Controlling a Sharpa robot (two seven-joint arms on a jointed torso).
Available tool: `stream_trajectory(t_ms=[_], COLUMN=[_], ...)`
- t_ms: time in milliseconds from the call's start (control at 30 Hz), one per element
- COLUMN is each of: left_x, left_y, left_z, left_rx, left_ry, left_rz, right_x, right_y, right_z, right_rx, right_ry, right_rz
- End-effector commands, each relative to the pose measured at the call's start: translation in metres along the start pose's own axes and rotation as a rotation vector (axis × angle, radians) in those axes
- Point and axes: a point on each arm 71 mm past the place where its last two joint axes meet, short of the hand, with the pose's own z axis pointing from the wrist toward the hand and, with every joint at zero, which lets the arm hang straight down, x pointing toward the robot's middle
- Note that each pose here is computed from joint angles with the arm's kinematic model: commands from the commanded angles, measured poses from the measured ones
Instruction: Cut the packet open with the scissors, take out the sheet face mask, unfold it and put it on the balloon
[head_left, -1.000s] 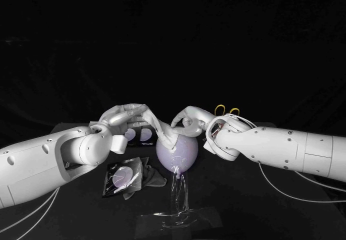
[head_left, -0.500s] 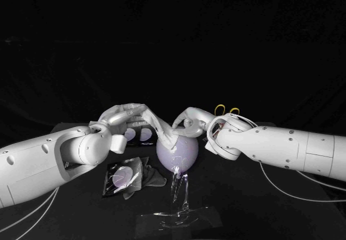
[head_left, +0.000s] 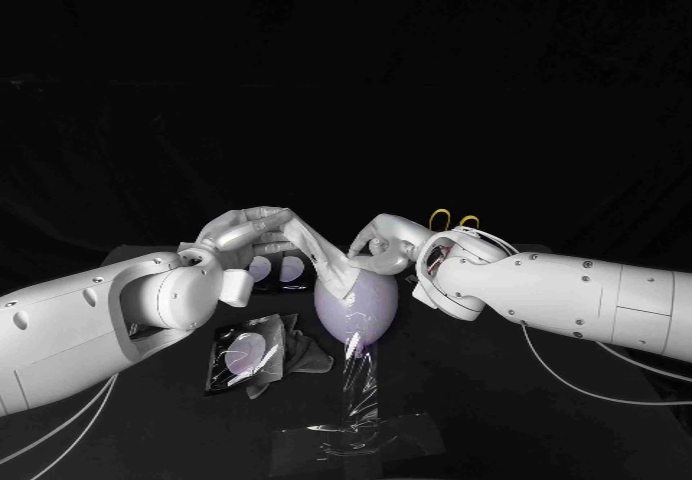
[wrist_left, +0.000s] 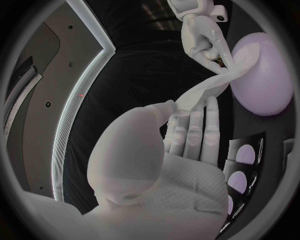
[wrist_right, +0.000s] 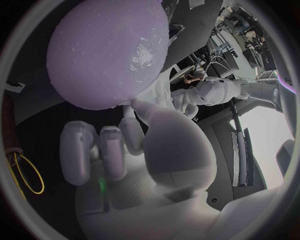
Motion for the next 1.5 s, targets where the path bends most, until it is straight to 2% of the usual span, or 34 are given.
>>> stream_trajectory(t_ms=[33, 300, 500, 867, 1500], left_x=[0.0013, 0.0001, -0.0006, -0.0031, -0.0063], left_y=[-0.0016, -0.0018, -0.0019, -0.0023, -0.0030], left_z=[0.0003, 0.0002, 0.0001, -0.0001, 0.0000], left_rx=[0.010, 0.011, 0.011, 0.013, 0.018], left_ry=[0.010, 0.007, 0.005, -0.002, -0.011], left_rz=[0.001, 0.004, 0.004, 0.006, 0.013], right_x=[0.000, -0.005, -0.007, -0.011, -0.015], right_y=[0.002, 0.002, 0.003, -0.001, -0.009], right_z=[-0.001, -0.004, -0.008, -0.018, -0.026], right_rx=[-0.024, -0.048, -0.060, -0.056, -0.032], right_ry=[-0.019, -0.071, -0.089, -0.095, -0.101], right_rz=[-0.003, 0.006, 0.015, 0.024, 0.021])
